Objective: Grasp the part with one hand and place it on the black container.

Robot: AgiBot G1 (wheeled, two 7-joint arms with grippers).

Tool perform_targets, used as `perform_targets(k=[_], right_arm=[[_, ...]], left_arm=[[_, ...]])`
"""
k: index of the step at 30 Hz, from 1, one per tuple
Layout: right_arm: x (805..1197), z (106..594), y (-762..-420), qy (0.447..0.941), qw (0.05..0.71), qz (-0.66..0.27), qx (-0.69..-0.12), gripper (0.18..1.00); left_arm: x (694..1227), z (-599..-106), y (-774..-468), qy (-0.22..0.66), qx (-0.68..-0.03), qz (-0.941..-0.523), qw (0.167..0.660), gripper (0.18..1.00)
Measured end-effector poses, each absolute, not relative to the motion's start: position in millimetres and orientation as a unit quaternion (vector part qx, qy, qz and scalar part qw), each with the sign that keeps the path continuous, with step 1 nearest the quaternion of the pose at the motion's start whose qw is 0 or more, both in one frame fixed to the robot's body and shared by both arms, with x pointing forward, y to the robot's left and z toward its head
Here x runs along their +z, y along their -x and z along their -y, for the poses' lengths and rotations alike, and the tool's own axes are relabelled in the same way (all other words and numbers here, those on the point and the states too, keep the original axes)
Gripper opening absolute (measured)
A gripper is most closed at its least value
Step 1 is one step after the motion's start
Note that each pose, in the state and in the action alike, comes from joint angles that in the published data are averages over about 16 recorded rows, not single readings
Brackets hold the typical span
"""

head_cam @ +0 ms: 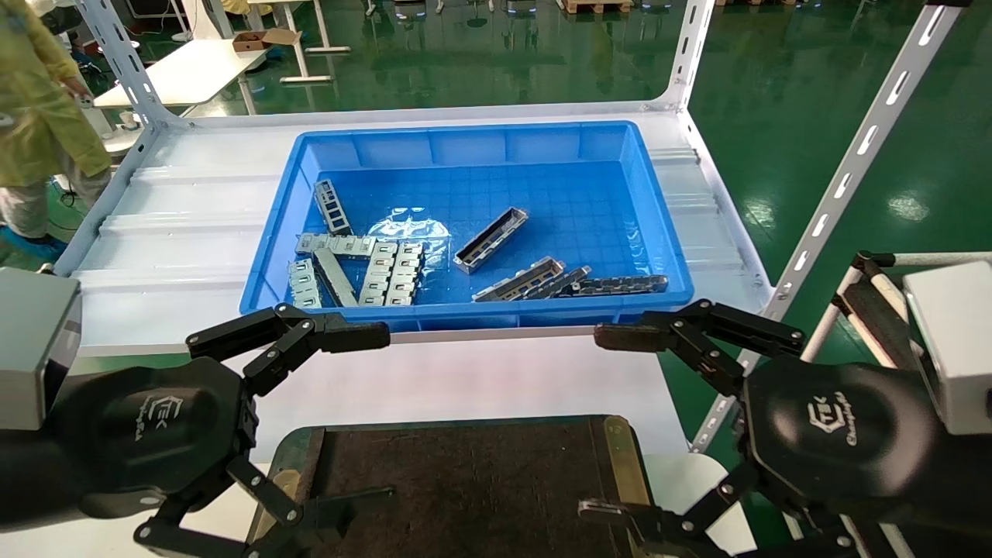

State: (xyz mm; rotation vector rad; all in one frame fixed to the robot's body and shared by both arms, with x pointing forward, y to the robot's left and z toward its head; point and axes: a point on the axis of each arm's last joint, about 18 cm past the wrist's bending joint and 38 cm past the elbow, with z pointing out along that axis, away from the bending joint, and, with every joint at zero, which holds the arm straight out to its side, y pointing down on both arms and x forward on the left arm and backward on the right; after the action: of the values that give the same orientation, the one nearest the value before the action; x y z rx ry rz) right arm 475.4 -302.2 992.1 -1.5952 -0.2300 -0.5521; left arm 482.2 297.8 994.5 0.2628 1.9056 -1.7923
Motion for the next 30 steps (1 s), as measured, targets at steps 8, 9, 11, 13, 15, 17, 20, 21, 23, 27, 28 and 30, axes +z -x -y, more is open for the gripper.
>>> perform_targets(k=[8,9,11,13,15,17,20,21,23,27,28,30], right_arm=[[992,302,-475,0.705,0.659,0.102,-0.244,1.001],[992,302,-475,0.705,0.659,0.102,-0.244,1.001],[992,302,-475,0.705,0.659,0.102,-0.244,1.001],[992,302,-475,0.705,0.659,0.102,-0.244,1.001],[992,302,-475,0.705,0.659,0.102,-0.244,1.001],[992,302,-475,0.705,0.659,0.102,-0.244,1.001],[992,302,-475,0.705,0.659,0.102,-0.244,1.001],[992,302,-475,0.705,0.659,0.102,-0.244,1.001],[992,302,-475,0.705,0.659,0.102,-0.244,1.001],[992,302,-475,0.705,0.659,0.102,-0.244,1.001],[992,302,-475,0.705,0.659,0.102,-0.244,1.001],[992,302,-475,0.705,0.659,0.102,-0.244,1.001]], left_arm=[[997,-291,-497,-0.091,-0.653,-0.700,0.273,1.001],[997,-290,-500,-0.089,-0.652,-0.700,0.277,1.001],[998,-287,-507,-0.085,-0.650,-0.700,0.284,1.001],[999,-284,-514,-0.080,-0.648,-0.699,0.291,1.001],[1001,-281,-523,-0.075,-0.645,-0.699,0.299,1.001],[1002,-277,-532,-0.068,-0.642,-0.699,0.308,1.001],[1004,-271,-547,-0.058,-0.636,-0.700,0.320,1.001],[1005,-269,-553,-0.054,-0.633,-0.700,0.325,1.001],[1007,-264,-564,-0.046,-0.628,-0.701,0.333,1.001],[1013,-256,-589,-0.029,-0.618,-0.703,0.350,1.001],[1014,-253,-595,-0.025,-0.615,-0.704,0.355,1.001],[1017,-249,-608,-0.015,-0.610,-0.704,0.363,1.001]])
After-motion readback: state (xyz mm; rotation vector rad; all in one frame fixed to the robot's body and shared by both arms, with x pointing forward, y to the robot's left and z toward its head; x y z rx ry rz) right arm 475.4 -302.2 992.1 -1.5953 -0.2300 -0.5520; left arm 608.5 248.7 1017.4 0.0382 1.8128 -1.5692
